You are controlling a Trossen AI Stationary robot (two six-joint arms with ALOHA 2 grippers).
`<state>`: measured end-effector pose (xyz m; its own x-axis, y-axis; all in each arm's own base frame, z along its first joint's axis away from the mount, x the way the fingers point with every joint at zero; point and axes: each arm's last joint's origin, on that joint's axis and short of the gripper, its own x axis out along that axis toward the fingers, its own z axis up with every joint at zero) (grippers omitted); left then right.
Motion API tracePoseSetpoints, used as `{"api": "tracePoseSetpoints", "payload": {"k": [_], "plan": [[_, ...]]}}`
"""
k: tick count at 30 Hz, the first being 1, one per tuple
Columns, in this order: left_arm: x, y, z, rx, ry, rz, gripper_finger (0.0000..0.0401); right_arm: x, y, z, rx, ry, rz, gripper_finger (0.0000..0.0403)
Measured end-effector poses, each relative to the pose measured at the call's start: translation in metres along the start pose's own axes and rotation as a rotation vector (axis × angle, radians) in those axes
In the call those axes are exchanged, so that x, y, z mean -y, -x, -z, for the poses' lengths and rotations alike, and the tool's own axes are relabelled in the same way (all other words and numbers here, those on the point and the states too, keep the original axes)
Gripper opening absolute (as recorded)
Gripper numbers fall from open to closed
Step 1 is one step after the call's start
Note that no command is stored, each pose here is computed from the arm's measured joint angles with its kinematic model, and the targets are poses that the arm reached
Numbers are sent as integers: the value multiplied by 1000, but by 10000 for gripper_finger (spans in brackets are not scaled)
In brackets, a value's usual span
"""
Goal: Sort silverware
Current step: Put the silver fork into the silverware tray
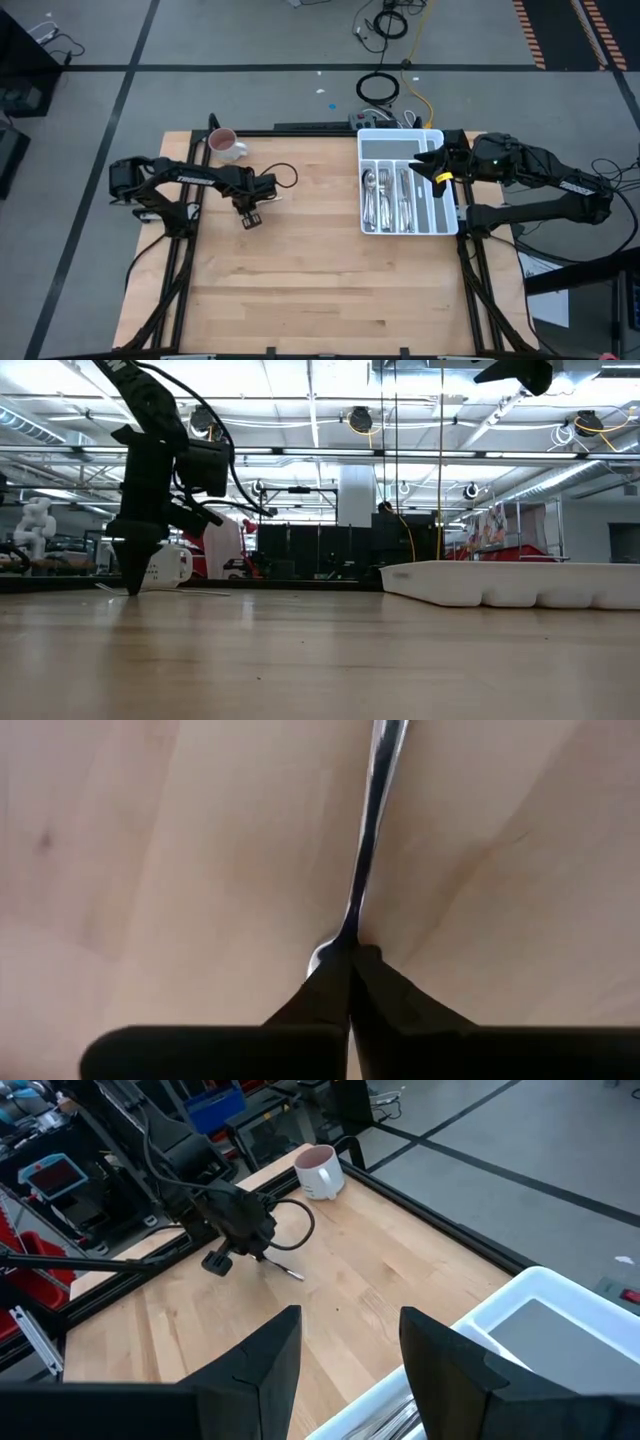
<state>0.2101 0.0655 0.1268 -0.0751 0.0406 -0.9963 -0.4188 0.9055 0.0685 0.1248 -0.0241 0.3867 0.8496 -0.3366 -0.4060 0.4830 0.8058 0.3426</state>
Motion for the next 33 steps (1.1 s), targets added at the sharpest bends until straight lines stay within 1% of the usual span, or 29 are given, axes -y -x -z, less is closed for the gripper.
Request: {"api": "tracePoseSetpoints", "payload": {"k": [3,8,11,13,15,18,20,23,26,30,33], "plan": [[2,11,-5,73,2,61,4,0,0,0,-1,6,-1,162],[5,36,-10,119,-12,87,2,0,0,0,-1,10,-2,162],[10,51,-17,140,-52,78,2,0,0,0,-2,21,-2,162],[14,65,-25,192,-92,81,1,0,0,0,-2,22,-1,162],[17,75,-30,231,-107,76,1,0,0,0,-2,23,-1,162],[15,79,-32,250,-135,26,1,0,0,0,-2,26,-2,162],[11,74,-29,217,-160,13,5,0,0,0,-2,26,-2,162],[6,62,-21,136,-221,87,32,0,0,0,-3,22,-4,162],[4,55,-14,82,-241,123,78,0,0,0,-4,22,-5,162],[4,51,-16,108,-244,115,146,0,0,0,-6,24,-4,162],[4,51,-17,131,-268,107,184,0,0,0,-6,32,-4,162]]}}
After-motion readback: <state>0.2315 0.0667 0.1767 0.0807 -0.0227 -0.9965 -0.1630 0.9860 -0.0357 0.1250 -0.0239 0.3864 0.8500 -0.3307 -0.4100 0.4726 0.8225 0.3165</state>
